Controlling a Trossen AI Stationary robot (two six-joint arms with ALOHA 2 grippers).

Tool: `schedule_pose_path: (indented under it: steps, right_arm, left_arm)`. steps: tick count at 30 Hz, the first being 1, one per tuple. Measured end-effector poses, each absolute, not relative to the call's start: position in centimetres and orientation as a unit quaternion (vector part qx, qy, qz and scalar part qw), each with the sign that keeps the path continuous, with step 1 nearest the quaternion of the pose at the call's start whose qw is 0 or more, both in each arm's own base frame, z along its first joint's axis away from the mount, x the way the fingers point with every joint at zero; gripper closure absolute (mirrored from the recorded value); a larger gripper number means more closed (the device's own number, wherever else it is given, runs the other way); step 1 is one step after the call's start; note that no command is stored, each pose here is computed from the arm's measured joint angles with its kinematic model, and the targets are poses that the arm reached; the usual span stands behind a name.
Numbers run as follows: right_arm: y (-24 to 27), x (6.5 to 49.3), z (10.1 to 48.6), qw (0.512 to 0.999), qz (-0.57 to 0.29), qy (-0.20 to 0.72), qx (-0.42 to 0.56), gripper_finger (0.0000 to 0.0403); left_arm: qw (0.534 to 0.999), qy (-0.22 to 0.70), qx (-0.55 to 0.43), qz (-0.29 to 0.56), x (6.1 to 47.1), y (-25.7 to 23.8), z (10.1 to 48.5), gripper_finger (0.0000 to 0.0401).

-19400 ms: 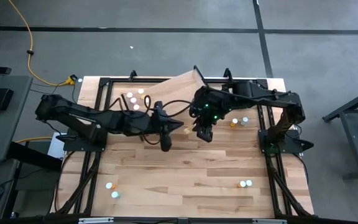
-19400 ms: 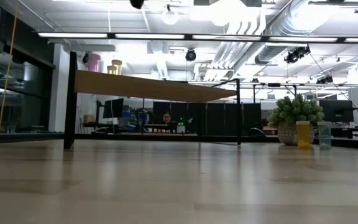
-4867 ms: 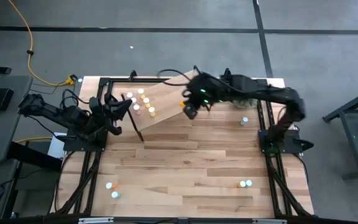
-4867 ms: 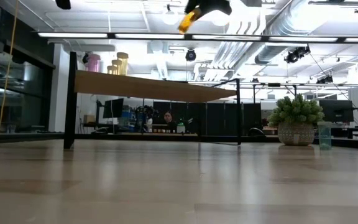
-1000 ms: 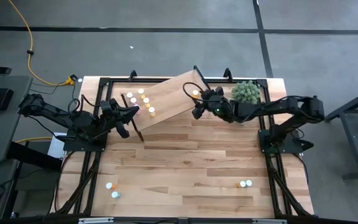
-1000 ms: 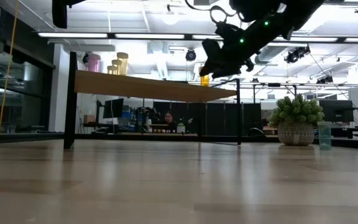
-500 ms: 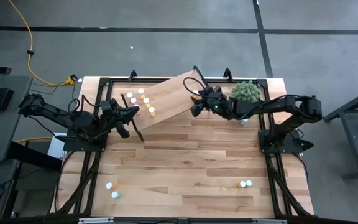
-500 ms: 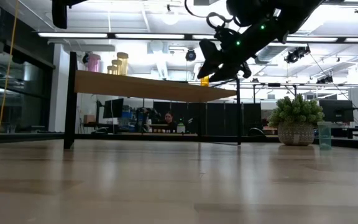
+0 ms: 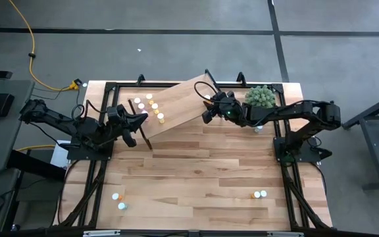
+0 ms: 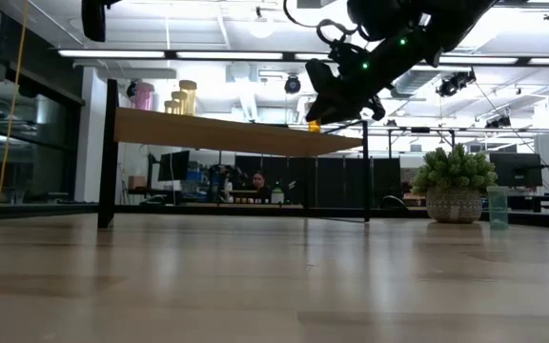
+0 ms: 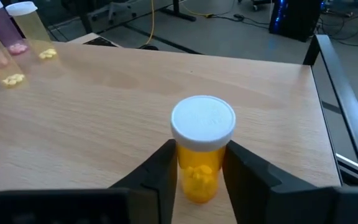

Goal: Pick and place medicine bottles onto shelf by color
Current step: Put the top right orange pill bottle on the shelf

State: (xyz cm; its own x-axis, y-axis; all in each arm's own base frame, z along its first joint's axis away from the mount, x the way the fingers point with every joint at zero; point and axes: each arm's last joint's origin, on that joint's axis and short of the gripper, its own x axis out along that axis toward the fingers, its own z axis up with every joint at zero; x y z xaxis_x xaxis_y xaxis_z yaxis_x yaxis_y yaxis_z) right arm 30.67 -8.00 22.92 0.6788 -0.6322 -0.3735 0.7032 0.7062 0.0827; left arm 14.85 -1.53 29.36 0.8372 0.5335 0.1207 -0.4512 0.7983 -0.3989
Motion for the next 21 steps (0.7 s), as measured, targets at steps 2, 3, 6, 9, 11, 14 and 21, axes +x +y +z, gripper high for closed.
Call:
schedule_pose_path:
  steps: [2,3,6,9,11,14,21]
  right_arm:
    - [-8.0,30.7,22.9,0.911,-0.364,0.162,0.11,0.0302]
    - [-8.0,30.7,23.0,0.912,-0.36,0.161,0.112,0.0305]
    - [-7.9,31.3,24.0,0.926,-0.325,0.156,0.112,0.0311]
    - [-7.5,32.2,26.0,0.946,-0.278,0.14,0.096,0.0311]
    - [-7.2,32.9,27.5,0.952,-0.267,0.124,0.084,0.0312]
    - [-7.0,34.4,29.2,0.958,-0.256,0.108,0.064,0.0312]
    - [-7.9,40.2,29.2,0.964,-0.239,0.112,0.032,0.0312]
  left_arm:
    - [0.943,-0.125,-0.187,0.244,14.8,-1.6,29.6,0.0401]
    - [0.943,-0.134,-0.192,0.236,14.8,-1.6,29.8,0.0401]
    - [0.938,-0.18,-0.213,0.206,14.6,-1.7,30.8,0.0401]
    - [0.924,-0.24,-0.239,0.177,14.1,-1.6,32.0,0.0401]
    - [0.917,-0.268,-0.241,0.17,13.7,-1.6,32.6,0.0401]
    - [0.916,-0.283,-0.227,0.172,13.4,-1.5,33.0,0.0401]
    - [0.915,-0.284,-0.229,0.172,13.3,-1.4,33.0,0.0401]
